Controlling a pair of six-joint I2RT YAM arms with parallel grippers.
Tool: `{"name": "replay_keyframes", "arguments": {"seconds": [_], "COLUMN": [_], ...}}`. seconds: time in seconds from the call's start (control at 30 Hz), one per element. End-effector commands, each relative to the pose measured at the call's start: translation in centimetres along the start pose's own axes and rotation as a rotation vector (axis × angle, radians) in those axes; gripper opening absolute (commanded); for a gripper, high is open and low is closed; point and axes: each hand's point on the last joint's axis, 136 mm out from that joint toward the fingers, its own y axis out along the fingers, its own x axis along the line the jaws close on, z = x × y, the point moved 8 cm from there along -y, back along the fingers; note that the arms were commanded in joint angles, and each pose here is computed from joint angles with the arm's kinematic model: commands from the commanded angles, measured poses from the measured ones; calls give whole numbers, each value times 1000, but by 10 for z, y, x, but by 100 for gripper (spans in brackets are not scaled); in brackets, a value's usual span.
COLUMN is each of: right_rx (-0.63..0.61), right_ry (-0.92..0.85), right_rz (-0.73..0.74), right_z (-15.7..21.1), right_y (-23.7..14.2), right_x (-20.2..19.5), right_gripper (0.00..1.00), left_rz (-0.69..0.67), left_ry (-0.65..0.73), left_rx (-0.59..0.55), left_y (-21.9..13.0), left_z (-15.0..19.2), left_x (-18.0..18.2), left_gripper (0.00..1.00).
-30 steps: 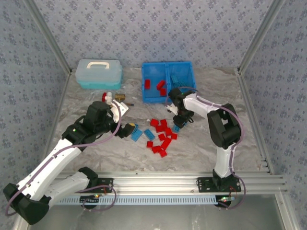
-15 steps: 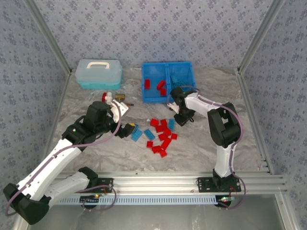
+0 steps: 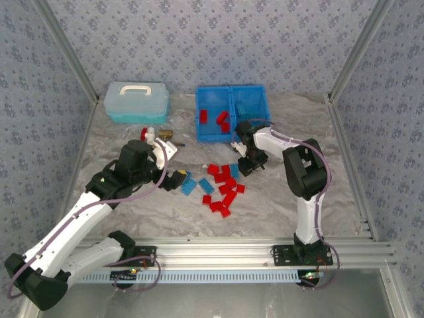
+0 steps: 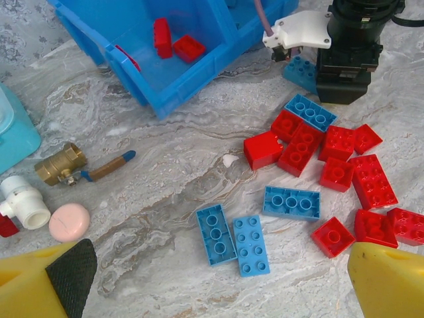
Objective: Sort the legos into containers by color
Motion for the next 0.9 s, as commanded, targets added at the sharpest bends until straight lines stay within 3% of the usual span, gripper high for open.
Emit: {"name": "replay_keyframes", "arguments": {"seconds": [0.0, 0.1, 0.2, 0.27, 0.43, 0.57, 0.67, 0.87], "right_rx": [-23, -54, -70, -68, -44, -76, -179, -530], "right_ry": [57, 95, 128, 137, 153, 188, 223, 327], "right_rz": [-24, -40, -37, -39, -32, 4, 8, 45], "right_z": [-11, -18, -24, -28, -27, -19, -13, -20], "right_y": [5, 1, 0, 3, 12, -2, -38, -133], "right_x": [-3, -3, -6, -6, -9, -11, -10, -16], "right_gripper": [76, 82, 79, 71, 41, 35, 35, 34], "left_rz": [-19, -19, -19, -21, -21, -23, -21, -17], "left_ry": [10, 9, 9, 9, 9, 10, 10, 12], "left_rx": [-9, -8, -9, -10, -9, -8, -10, -24], "left_y": [-3, -3, -3, -3, -4, -4, -4, -6], "left_z": [-4, -4, -4, -4, -4, -4, -4, -5], "left_x": [3, 3, 3, 3, 3, 3, 3, 3], "left_gripper": [99, 99, 99, 99, 99, 99, 99, 99]}}
